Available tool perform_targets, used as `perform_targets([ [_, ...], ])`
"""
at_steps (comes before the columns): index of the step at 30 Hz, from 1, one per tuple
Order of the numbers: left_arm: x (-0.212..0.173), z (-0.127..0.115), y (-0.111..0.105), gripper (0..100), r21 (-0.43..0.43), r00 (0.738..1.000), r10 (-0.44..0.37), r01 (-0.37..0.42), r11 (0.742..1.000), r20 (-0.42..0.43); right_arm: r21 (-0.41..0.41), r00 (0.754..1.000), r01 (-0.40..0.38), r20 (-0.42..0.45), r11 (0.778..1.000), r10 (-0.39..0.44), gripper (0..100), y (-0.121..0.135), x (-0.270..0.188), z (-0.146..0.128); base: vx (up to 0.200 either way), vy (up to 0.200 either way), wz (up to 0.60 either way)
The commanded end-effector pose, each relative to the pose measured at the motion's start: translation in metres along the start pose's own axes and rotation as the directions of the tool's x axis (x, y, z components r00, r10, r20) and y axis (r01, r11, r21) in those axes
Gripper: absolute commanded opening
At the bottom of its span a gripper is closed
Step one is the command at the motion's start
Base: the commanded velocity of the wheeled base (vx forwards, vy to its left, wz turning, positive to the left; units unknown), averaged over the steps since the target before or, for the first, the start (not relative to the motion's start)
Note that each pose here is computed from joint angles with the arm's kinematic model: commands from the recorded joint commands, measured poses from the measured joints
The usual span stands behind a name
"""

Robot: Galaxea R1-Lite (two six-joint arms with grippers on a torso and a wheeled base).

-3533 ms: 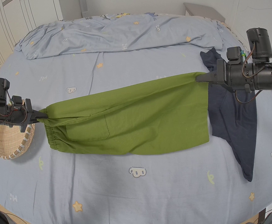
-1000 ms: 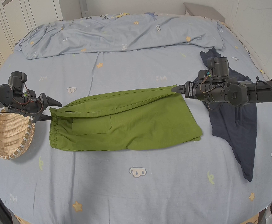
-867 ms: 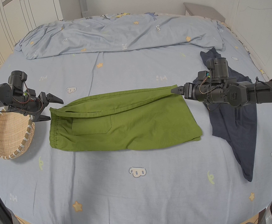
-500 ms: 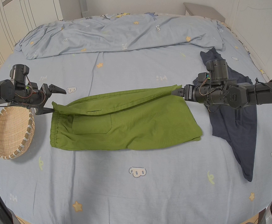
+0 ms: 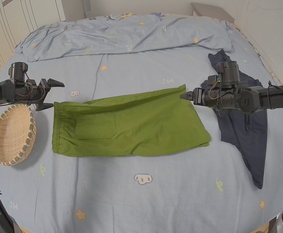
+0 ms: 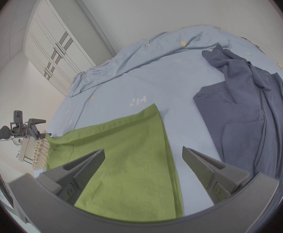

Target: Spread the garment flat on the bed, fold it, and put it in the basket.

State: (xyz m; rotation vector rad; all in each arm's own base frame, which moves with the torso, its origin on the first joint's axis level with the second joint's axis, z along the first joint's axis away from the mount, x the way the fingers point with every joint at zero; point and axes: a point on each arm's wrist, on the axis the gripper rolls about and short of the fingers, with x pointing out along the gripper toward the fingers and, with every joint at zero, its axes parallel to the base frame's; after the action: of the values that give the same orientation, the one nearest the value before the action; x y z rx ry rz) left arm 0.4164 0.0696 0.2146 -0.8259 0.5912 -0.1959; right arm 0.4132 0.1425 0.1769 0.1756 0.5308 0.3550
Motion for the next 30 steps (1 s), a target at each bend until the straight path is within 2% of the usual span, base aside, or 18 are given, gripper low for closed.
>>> perform_targets([
  [1,0.008,-0.001,0.000,100,0.001,1.000,-0.006,0.006,1.000,-0.009,0.002,1.000,0.006,-0.004,1.000,-0.006,100,0.001,-0.014,-0.002,0.000,0.000,0.00],
  [7,0.000,-0.007,0.002,100,-0.016,1.000,0.014,-0.014,1.000,-0.026,0.006,1.000,0.006,0.018,1.000,-0.006,100,-0.002,-0.024,-0.003,0.000,0.000,0.00],
  [8,-0.023,-0.007,-0.011,100,0.001,1.000,0.001,-0.001,1.000,0.003,0.007,1.000,0.008,0.022,1.000,-0.008,100,-0.003,-0.027,-0.005,0.000,0.000,0.00],
  [11,-0.058,-0.012,-0.027,100,0.021,0.999,-0.022,0.021,1.000,0.035,0.012,1.000,0.000,0.031,1.000,-0.001,100,-0.004,-0.038,-0.008,0.000,0.000,0.00],
  [15,-0.072,-0.026,-0.038,100,0.046,0.999,-0.038,0.037,0.998,0.019,0.029,0.999,0.005,0.042,1.000,-0.007,100,-0.008,-0.046,-0.013,0.000,0.000,0.00],
  [18,-0.073,-0.037,-0.043,100,0.105,0.999,-0.032,0.032,0.994,0.000,0.042,0.998,0.001,0.061,0.999,-0.004,100,-0.010,-0.050,-0.018,0.000,0.000,0.00],
  [24,-0.074,-0.058,-0.056,100,0.146,0.994,-0.009,0.025,0.989,-0.110,0.056,0.993,-0.011,0.117,0.998,0.004,100,-0.013,-0.056,-0.021,0.000,0.000,0.00],
  [28,-0.055,-0.076,-0.065,100,0.178,0.982,-0.019,0.053,0.983,-0.188,0.054,0.993,-0.017,0.118,0.998,0.011,100,-0.011,-0.057,-0.021,0.000,0.000,0.00],
  [29,-0.033,-0.081,-0.058,100,0.170,0.972,-0.001,0.042,0.985,-0.234,0.053,0.993,-0.020,0.117,0.998,0.013,100,-0.010,-0.056,-0.022,0.000,0.000,0.00],
  [30,-0.025,-0.083,-0.055,100,0.166,0.970,0.009,0.033,0.986,-0.244,0.053,0.993,-0.021,0.116,0.998,0.014,100,-0.010,-0.056,-0.022,0.000,0.000,0.00],
])
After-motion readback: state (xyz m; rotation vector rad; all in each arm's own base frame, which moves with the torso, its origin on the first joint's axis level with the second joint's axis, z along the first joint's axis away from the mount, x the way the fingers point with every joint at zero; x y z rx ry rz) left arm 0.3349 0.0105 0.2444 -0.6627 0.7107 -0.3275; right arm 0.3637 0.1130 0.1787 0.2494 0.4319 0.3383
